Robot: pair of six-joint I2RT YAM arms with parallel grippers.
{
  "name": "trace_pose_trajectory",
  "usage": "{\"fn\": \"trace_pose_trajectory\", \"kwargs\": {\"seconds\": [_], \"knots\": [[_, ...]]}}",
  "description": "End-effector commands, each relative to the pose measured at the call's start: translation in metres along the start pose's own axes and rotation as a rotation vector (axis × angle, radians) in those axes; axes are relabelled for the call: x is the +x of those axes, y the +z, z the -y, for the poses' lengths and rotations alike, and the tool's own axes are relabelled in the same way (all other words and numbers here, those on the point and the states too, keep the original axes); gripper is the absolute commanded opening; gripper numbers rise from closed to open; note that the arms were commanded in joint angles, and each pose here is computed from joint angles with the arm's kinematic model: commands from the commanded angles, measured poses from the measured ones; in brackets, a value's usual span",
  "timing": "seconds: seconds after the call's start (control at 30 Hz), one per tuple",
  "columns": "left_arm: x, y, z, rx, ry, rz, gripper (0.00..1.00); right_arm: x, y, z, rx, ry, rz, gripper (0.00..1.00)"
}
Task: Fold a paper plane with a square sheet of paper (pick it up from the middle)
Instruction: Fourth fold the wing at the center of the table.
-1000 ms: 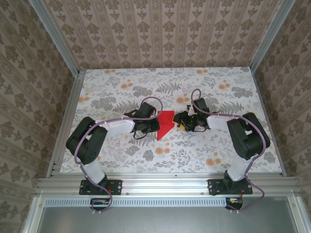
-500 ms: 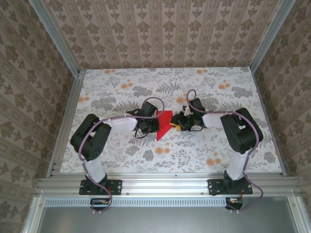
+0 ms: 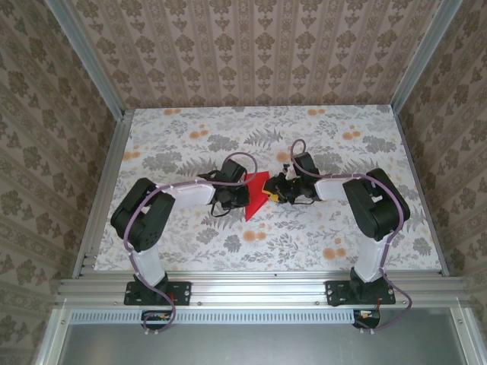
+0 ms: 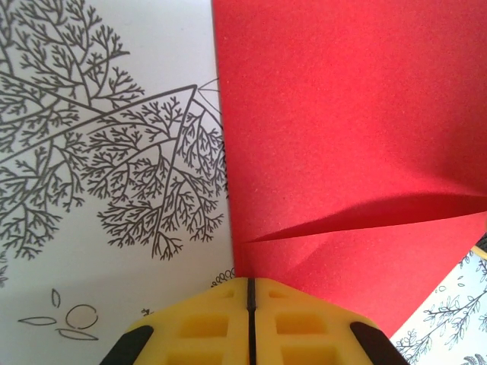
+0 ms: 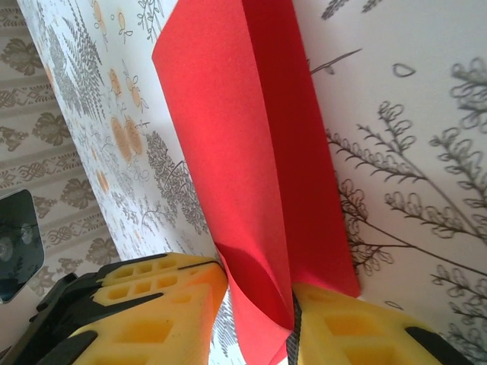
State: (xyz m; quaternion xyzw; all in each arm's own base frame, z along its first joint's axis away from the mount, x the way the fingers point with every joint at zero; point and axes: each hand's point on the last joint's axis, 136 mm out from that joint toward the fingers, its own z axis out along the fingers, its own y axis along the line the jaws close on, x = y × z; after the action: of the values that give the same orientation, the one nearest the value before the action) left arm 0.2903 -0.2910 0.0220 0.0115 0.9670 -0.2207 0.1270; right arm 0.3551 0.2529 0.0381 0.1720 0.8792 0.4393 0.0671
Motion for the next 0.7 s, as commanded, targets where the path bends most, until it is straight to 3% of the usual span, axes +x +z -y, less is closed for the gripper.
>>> {"fn": "trace_pose_trajectory", "kwargs": {"seconds": [0.0, 0.23, 0.33, 0.53, 0.67], "knots": [[0.000, 0.003, -0.008, -0.038, 0.011, -0.012, 0.09, 0.010, 0.007, 0.001, -0.011, 0.006, -0.037, 0.31], [-0.001, 0.002, -0.009, -0.040, 0.011, -0.009, 0.09, 0.020, 0.014, 0.003, -0.002, -0.037, -0.065, 0.31], [-0.004, -0.001, -0.006, -0.032, 0.013, 0.002, 0.11, 0.020, 0.017, 0.005, 0.006, -0.043, -0.063, 0.23], [-0.014, -0.022, 0.007, 0.011, 0.037, 0.055, 0.27, 0.012, 0.007, 0.019, 0.098, 0.000, 0.028, 0.00], [-0.009, -0.031, 0.019, 0.049, 0.090, 0.081, 0.36, 0.010, -0.014, 0.031, 0.216, 0.026, 0.141, 0.00]]}}
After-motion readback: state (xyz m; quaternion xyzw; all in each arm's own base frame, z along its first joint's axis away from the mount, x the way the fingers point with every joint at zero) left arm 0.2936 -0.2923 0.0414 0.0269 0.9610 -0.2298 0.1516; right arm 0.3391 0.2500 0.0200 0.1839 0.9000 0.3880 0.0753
